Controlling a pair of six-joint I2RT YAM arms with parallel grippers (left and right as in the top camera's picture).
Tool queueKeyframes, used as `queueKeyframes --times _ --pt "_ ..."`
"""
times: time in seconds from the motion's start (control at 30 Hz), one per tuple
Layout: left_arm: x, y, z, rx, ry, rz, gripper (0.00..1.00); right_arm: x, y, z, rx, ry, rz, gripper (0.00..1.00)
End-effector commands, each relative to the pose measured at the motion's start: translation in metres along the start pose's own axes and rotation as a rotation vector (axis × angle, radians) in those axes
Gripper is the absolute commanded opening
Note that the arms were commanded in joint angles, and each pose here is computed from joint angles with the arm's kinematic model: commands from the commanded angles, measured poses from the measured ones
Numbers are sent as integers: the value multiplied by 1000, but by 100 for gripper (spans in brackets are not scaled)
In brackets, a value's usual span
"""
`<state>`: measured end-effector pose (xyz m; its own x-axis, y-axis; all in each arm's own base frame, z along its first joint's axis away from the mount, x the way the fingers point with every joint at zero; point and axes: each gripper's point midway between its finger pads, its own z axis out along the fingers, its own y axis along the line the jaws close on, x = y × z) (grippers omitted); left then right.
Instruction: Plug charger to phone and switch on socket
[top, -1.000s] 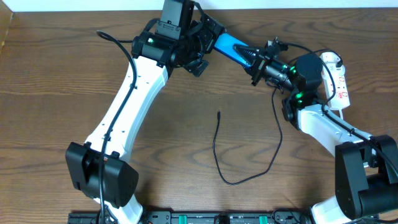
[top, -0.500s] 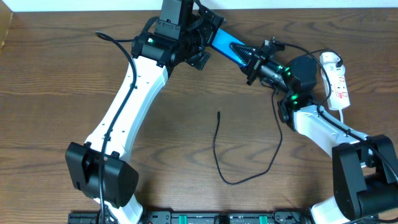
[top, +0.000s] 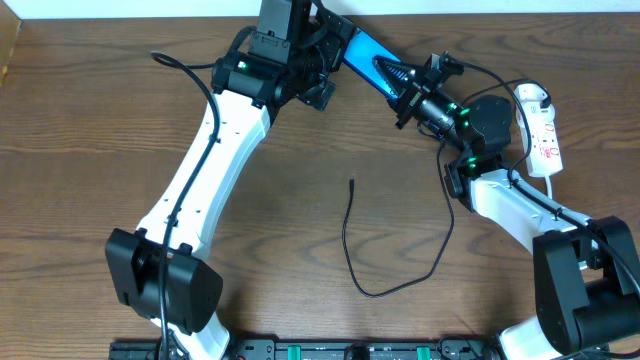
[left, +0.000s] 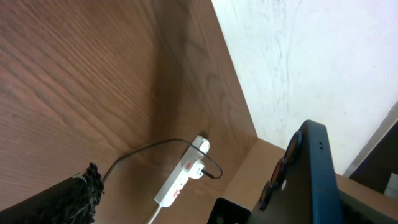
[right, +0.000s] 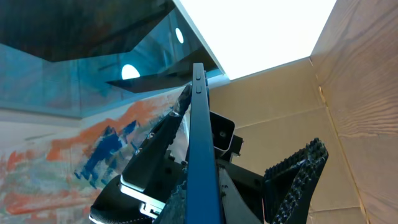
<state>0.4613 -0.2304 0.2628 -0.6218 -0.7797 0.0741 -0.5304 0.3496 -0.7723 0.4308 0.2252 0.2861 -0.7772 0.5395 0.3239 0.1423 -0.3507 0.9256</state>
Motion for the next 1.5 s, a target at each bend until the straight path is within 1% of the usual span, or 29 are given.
queueKeyframes --times 0.0,0.1,0.17,0.23,0.6,1.03,1.23,1.3,1.33,1.47 --pt "-8 0 0 -2 -41 -1 98 8 12 4 -34 23 -18 1" --pt "-8 -2 0 4 -42 6 94 11 8 4 -17 39 -13 1" --pt "-8 -6 0 20 -44 46 91 11 6 4 -9 41 -10 1" --pt "-8 -10 0 33 -47 90 91 12 5 4 -3 47 -7 1" --pt "-8 -11 1 39 -49 216 91 15 3 4 8 69 -8 1" --pt "-9 -13 1 46 -52 216 91 16 2 4 12 71 -7 1" --pt "-9 -12 1 40 -50 215 91 12 -7 4 49 60 21 1" --pt "-8 -10 1 33 -48 213 92 12 -7 4 49 60 21 1" --pt "-8 -10 1 34 -49 214 100 12 -7 4 49 60 21 1" --pt "-9 -9 3 31 -50 212 99 11 -9 4 58 55 28 1"
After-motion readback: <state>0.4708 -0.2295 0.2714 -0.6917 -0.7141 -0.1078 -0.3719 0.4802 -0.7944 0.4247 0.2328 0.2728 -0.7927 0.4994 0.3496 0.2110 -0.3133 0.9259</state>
